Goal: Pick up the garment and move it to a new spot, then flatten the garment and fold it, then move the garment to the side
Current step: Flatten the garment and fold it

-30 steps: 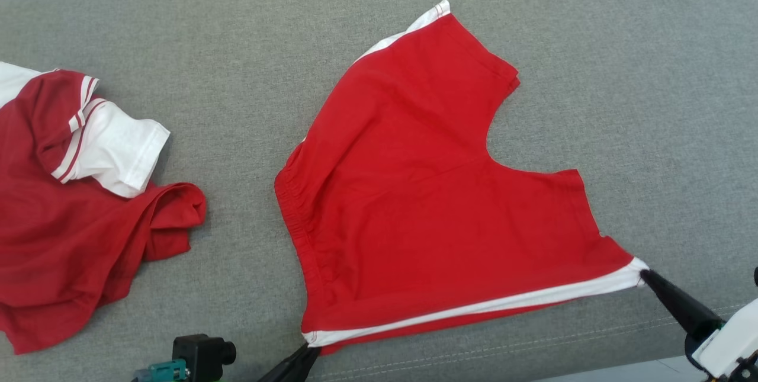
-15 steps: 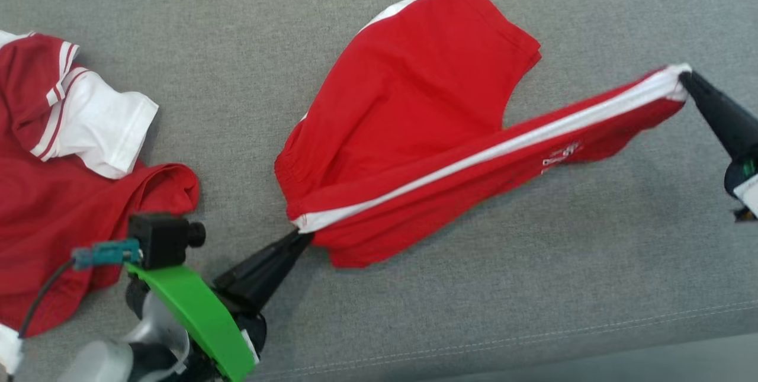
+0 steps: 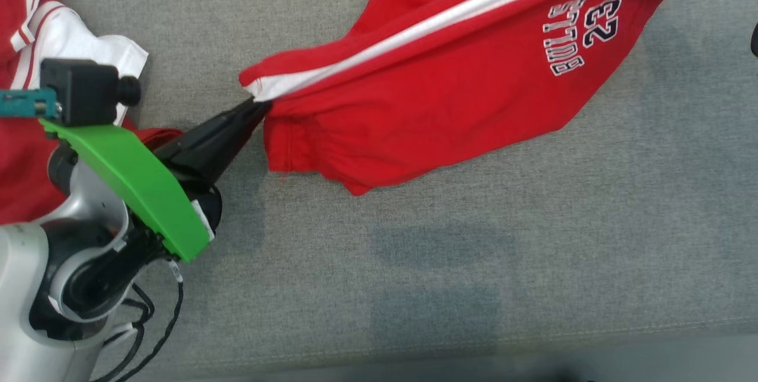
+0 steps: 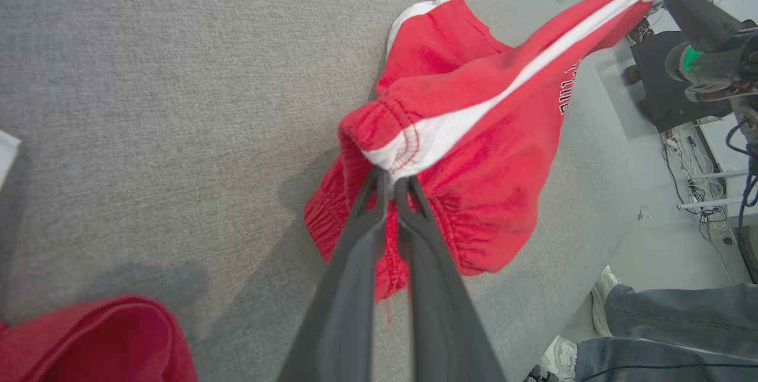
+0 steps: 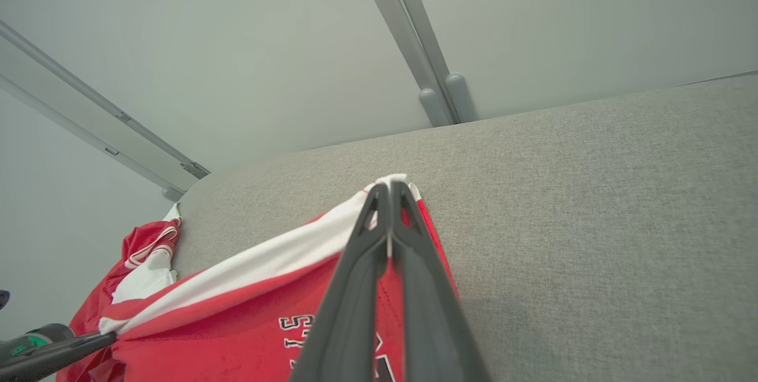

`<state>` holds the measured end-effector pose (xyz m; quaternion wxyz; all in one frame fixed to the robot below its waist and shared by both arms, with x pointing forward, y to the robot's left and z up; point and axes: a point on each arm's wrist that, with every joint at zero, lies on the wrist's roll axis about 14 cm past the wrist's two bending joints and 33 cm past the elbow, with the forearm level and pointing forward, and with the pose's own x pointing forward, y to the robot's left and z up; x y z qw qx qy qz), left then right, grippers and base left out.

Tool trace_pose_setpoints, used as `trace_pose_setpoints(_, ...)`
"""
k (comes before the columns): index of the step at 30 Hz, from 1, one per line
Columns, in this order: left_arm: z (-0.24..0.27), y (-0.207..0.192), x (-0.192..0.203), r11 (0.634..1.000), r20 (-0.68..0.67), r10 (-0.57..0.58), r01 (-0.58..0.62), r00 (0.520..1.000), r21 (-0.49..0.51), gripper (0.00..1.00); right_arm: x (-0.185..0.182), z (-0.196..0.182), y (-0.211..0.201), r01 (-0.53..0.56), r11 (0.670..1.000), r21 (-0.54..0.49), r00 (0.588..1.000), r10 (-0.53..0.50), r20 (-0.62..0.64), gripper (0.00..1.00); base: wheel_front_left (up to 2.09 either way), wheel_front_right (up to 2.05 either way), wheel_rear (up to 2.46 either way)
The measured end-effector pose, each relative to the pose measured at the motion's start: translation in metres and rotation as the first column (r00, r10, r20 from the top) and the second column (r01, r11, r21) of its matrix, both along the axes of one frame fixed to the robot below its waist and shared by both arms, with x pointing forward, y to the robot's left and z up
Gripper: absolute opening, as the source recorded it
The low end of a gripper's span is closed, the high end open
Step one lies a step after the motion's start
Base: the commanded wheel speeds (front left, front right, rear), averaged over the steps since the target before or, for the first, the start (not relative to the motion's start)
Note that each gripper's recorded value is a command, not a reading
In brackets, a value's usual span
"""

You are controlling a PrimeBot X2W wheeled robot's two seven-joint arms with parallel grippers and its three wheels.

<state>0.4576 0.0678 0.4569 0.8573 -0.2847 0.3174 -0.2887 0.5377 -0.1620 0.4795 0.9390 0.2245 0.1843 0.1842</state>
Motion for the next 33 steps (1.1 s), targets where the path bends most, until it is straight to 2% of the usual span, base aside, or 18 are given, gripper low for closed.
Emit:
trace_pose_setpoints(11,-0.04,0.01,0.037,0.999,-0.106,0.037,-0.037,0.994,0.001,0.0,0.059,-0.043,0.04,-0.087,0.995,-0.052,0.996,0.086,-0.007,0.0,0.0,0.0,0.0)
trace_pose_setpoints(13,-0.046,0.012,0.039,0.999,-0.12,0.043,-0.043,0.992,0.005,0.0,0.063,-0.05,0.044,-0.094,0.994,-0.053,0.996,0.093,-0.014,0.0,0.0,0.0,0.0)
trace_pose_setpoints(17,-0.071,0.023,0.041,0.997,-0.182,0.075,-0.069,0.98,0.039,0.0,0.072,-0.087,0.067,-0.127,0.991,-0.053,0.99,0.123,-0.069,0.0,0.0,0.0,0.0)
trace_pose_setpoints(22,-0.077,0.024,0.04,0.996,-0.205,0.088,-0.081,0.975,0.043,0.0,0.076,-0.11,0.081,-0.143,0.988,-0.055,0.985,0.137,-0.108,0.0,0.0,0.0,0.0)
trace_pose_setpoints(26,-0.076,0.026,0.039,0.995,-0.211,0.095,-0.087,0.973,0.045,0.2,0.079,-0.11,0.093,-0.158,0.987,-0.041,0.982,0.153,-0.108,0.0,0.0,0.0,0.0)
trace_pose_setpoints(27,-0.077,0.026,0.038,0.995,-0.215,0.097,-0.089,0.972,0.044,0.21,0.079,-0.11,0.095,-0.164,0.985,-0.044,0.982,0.158,-0.107,0.0,0.0,0.0,0.0)
trace_pose_setpoints(28,-0.077,0.025,0.038,0.995,-0.218,0.098,-0.09,0.971,0.043,0.26,0.079,-0.111,0.095,-0.165,0.985,-0.051,0.981,0.159,-0.109,0.04,0.0,0.0,0.0)
trace_pose_setpoints(29,-0.077,0.025,0.037,0.995,-0.218,0.097,-0.09,0.971,0.044,0.34,0.079,-0.112,0.094,-0.166,0.984,-0.061,0.981,0.158,-0.11,0.24,0.0,0.0,0.0)
trace_pose_setpoints(30,-0.076,0.025,0.037,0.995,-0.217,0.097,-0.089,0.971,0.044,0.48,0.079,-0.112,0.094,-0.166,0.984,-0.072,0.981,0.157,-0.11,0.76,0.0,0.0,0.0)
trace_pose_setpoints(31,-0.074,0.025,0.037,0.995,-0.215,0.097,-0.089,0.972,0.043,1.0,0.079,-0.111,0.095,-0.169,0.982,-0.08,0.982,0.16,-0.103,1.0,0.0,0.0,0.0)
trace_pose_setpoints(33,-0.073,0.023,0.037,0.995,-0.212,0.094,-0.088,0.973,0.039,1.0,0.082,-0.107,0.097,-0.164,0.983,-0.078,0.983,0.157,-0.091,1.0,0.0,0.0,0.0)
